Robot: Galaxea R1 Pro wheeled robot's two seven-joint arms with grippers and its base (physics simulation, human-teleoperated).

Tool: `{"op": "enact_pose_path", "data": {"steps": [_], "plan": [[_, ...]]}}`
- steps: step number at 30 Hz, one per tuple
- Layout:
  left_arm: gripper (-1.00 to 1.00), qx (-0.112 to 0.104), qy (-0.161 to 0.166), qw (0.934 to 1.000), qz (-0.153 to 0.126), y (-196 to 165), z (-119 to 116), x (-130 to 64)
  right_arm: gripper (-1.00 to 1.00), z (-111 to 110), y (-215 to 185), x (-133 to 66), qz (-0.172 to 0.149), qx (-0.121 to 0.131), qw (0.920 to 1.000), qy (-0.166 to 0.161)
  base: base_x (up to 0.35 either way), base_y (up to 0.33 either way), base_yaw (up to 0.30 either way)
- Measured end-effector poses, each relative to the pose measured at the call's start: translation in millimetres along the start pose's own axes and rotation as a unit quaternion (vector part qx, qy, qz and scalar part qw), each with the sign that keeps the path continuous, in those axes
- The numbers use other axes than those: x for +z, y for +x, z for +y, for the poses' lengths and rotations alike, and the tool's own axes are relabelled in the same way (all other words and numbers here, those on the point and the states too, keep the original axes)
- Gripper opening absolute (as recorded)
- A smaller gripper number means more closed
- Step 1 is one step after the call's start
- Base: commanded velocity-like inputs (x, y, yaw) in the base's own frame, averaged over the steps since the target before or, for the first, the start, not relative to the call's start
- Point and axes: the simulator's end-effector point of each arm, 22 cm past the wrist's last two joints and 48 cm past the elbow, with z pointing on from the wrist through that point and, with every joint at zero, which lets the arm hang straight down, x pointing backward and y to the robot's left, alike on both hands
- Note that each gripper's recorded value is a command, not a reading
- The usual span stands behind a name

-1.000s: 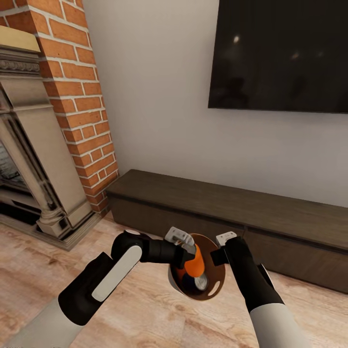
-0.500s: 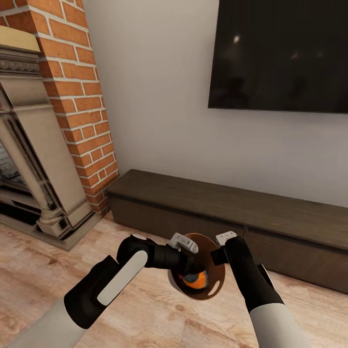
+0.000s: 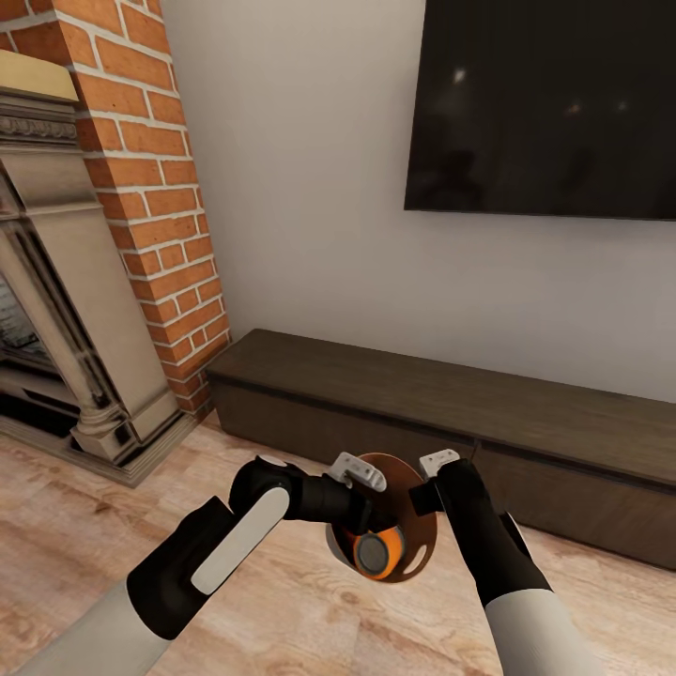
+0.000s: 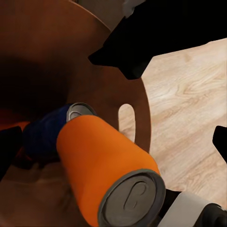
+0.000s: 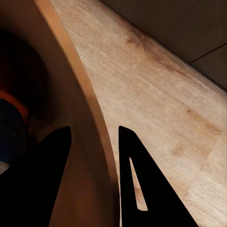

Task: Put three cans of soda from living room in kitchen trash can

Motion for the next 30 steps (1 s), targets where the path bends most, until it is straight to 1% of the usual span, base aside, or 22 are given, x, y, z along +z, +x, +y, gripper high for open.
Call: {"op": "enact_pose_path", "data": {"steps": [11, 16, 18, 20, 22, 24, 25, 26, 28, 30], "plan": [[1.00, 0.001, 0.001, 1.0000, -0.002, -1.4, -0.9, -1.2, -1.00, -0.9, 0.2, 0.1, 0.000, 0.000, 1.0000, 0.001, 0.000, 0.000, 0.000], [1.00, 0.003, 0.007, 0.9999, -0.011, -6.1, -3.0, -7.8, -1.00, -2.0, -0.3, -0.4, -0.001, 0.001, 1.0000, 0.001, 0.000, 0.000, 0.000], [1.00, 0.004, 0.004, 0.9999, -0.013, -5.9, 0.3, -10.4, -1.00, -2.5, -0.2, -0.4, -0.001, 0.001, 1.0000, 0.002, 0.000, 0.000, 0.000], [1.00, 0.003, -0.013, 0.9999, -0.010, 0.1, 19.4, -18.3, -1.00, -3.3, -0.1, -0.4, -0.001, 0.001, 1.0000, 0.002, 0.000, 0.000, 0.000], [1.00, 0.000, -0.034, 0.9990, -0.030, -1.2, 44.2, -28.6, -1.00, -4.5, 0.3, -0.3, -0.001, 0.003, 1.0000, 0.003, 0.000, 0.000, 0.000], [1.00, -0.001, -0.040, 0.9985, -0.037, -0.1, 55.7, -34.1, -1.00, -5.8, 0.6, -0.2, 0.000, 0.003, 1.0000, 0.004, 0.000, 0.000, 0.000], [1.00, -0.001, -0.047, 0.9980, -0.042, 2.0, 67.8, -40.5, -1.00, -6.4, 0.8, -0.2, 0.000, 0.004, 1.0000, 0.004, 0.000, 0.000, 0.000], [1.00, -0.002, -0.049, 0.9977, -0.046, 2.8, 74.2, -44.5, -1.00, -6.9, 0.8, -0.2, 0.000, 0.005, 1.0000, 0.004, 0.000, 0.000, 0.000], [1.00, -0.006, -0.060, 0.9957, -0.070, -0.9, 100.9, -63.5, -1.00, -7.9, 1.0, -0.3, -0.001, 0.007, 1.0000, 0.003, 0.000, 0.000, 0.000], [1.00, -0.014, -0.071, 0.9928, -0.096, -2.8, 126.2, -82.1, -1.00, -9.2, 1.5, -0.1, 0.000, 0.009, 1.0000, 0.004, 0.000, 0.000, 0.000]]}}
